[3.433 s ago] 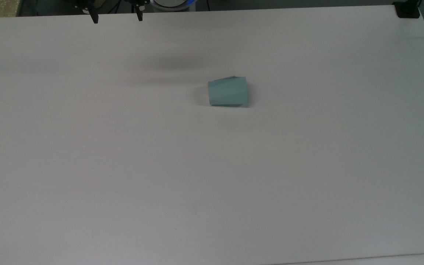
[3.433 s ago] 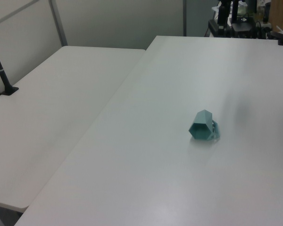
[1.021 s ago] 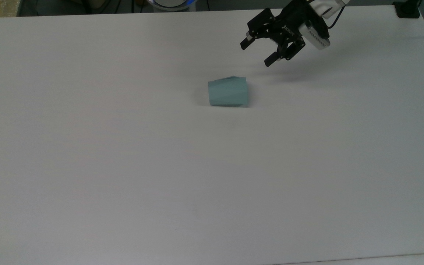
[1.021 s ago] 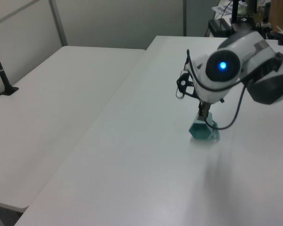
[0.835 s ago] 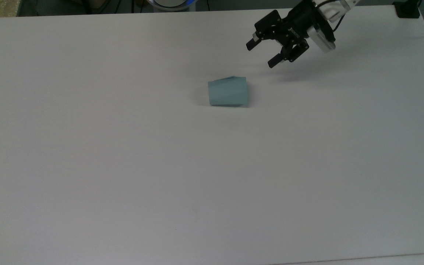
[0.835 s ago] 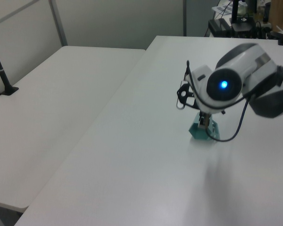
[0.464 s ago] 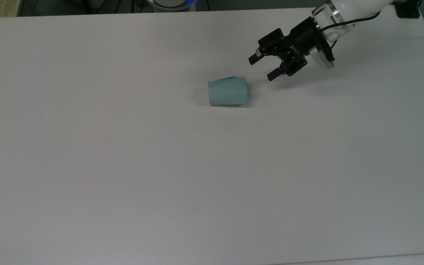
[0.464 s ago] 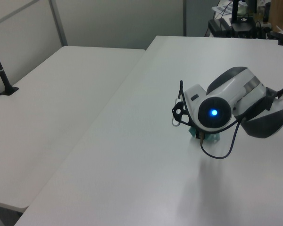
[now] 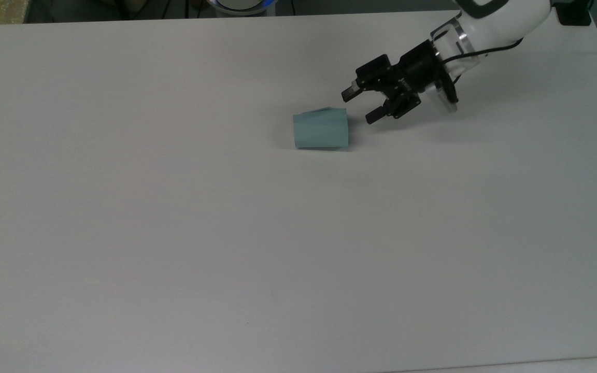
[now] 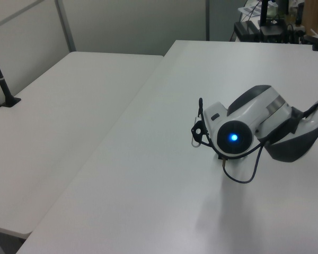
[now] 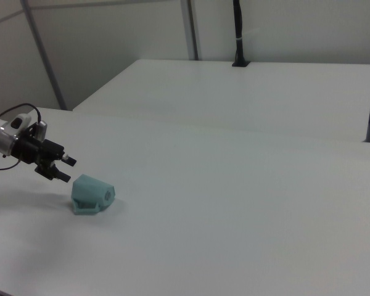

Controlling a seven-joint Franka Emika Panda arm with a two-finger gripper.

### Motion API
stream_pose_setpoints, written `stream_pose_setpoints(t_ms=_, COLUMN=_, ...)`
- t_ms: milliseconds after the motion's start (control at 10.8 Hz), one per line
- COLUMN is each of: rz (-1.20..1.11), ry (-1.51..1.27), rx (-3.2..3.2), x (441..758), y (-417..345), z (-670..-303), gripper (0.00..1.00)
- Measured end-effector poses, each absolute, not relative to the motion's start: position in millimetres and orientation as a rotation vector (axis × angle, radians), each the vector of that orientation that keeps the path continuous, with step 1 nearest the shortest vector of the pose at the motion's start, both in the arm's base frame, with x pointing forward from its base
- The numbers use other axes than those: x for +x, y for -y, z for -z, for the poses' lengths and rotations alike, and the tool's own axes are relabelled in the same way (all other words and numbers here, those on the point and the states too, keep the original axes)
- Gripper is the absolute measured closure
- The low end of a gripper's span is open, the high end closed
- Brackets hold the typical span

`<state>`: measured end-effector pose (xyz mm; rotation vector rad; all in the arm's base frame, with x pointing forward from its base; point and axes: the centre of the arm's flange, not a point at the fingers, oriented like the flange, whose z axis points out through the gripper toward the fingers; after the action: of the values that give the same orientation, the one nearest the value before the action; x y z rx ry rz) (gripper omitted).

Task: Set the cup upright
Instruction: 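Lower the gripper onto the cup base and close on it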

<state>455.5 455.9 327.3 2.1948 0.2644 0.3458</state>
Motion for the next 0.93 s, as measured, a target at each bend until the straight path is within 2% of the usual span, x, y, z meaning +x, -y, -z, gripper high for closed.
stream_pose_setpoints(t_ms=278, rz=-0.302, ry=-0.253, rx=2.165, x=467, y=-443, z=-301, gripper=0.0)
stream_pose_setpoints(t_ms=464, rz=-0.283, ry=-0.249, rx=2.148, x=473, y=-435, z=-289, gripper=0.07)
stream_pose_setpoints(t_ms=557, rz=-0.277, ry=-0.246, rx=2.143, x=475, y=-433, z=-286, gripper=0.18)
stream_pose_setpoints(t_ms=742, rz=-0.268, ry=-0.245, rx=2.121, x=479, y=-426, z=-279, gripper=0.51)
stream_pose_setpoints(t_ms=928, rz=-0.272, ry=-0.246, rx=2.085, x=480, y=-423, z=-284, gripper=0.78)
